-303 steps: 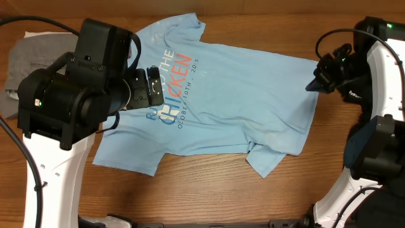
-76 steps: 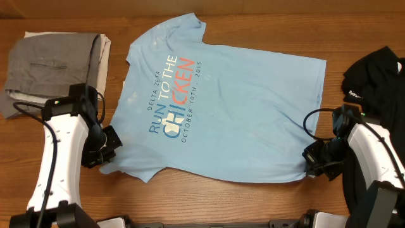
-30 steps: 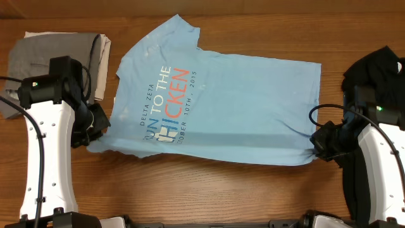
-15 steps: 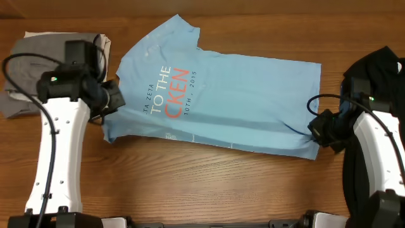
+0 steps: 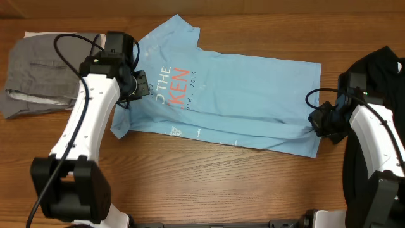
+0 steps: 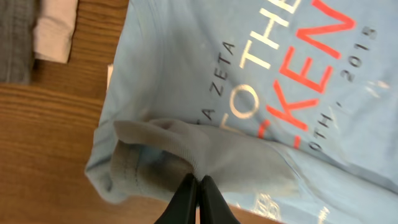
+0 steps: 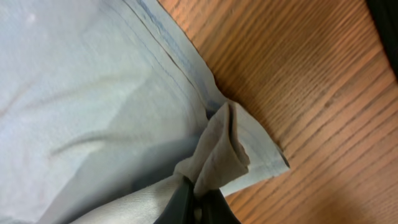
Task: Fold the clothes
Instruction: 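Carry the folded hem up toward the collar with both grippers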
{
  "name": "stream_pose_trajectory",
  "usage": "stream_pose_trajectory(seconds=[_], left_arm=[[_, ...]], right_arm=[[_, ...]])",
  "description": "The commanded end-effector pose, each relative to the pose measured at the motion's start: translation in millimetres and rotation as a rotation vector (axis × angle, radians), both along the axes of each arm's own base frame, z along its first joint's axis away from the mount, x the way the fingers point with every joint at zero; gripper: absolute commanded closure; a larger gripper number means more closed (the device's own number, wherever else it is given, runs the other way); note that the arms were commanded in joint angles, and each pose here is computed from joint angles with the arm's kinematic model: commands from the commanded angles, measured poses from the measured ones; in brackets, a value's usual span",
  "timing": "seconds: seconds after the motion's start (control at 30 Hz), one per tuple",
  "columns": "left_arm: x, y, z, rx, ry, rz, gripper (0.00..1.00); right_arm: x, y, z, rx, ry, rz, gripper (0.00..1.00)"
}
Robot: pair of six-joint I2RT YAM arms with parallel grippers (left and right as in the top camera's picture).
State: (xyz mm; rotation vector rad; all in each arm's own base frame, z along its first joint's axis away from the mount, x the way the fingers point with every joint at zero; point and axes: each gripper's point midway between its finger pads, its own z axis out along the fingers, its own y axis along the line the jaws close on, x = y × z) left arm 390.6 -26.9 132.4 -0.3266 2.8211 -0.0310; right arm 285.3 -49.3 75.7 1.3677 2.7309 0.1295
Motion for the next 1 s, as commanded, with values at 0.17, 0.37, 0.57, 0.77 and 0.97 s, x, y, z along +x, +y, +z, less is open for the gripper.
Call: stream_pose_trajectory(seconds=[0.17,0.37,0.57,0.77,0.97], left_arm=[[21,2,-27,0.038,0.019,-0.039,0.96],[29,1,-31,0.037,0.001,-0.038,0.96],[36,2,-29,0.043,-0.029,-0.034,0.96],[37,21,-26,0.147,-0.039,0.013,0.96],[41,21,-29,0.149,-0.046,0.015,0.96]], right_arm=[[16,-11,4,-0.066,-0.057,-0.013,0.96],[20,-12,-9,-0.071,-0.088,-0.014,0.95],[18,-11,-24,-0.074,-0.101,-0.013,0.91],[17,-11,-27,-0.074,-0.099,-0.013,0.88],[22,-10,-26,-0.077,-0.121,-0.007,0.86]])
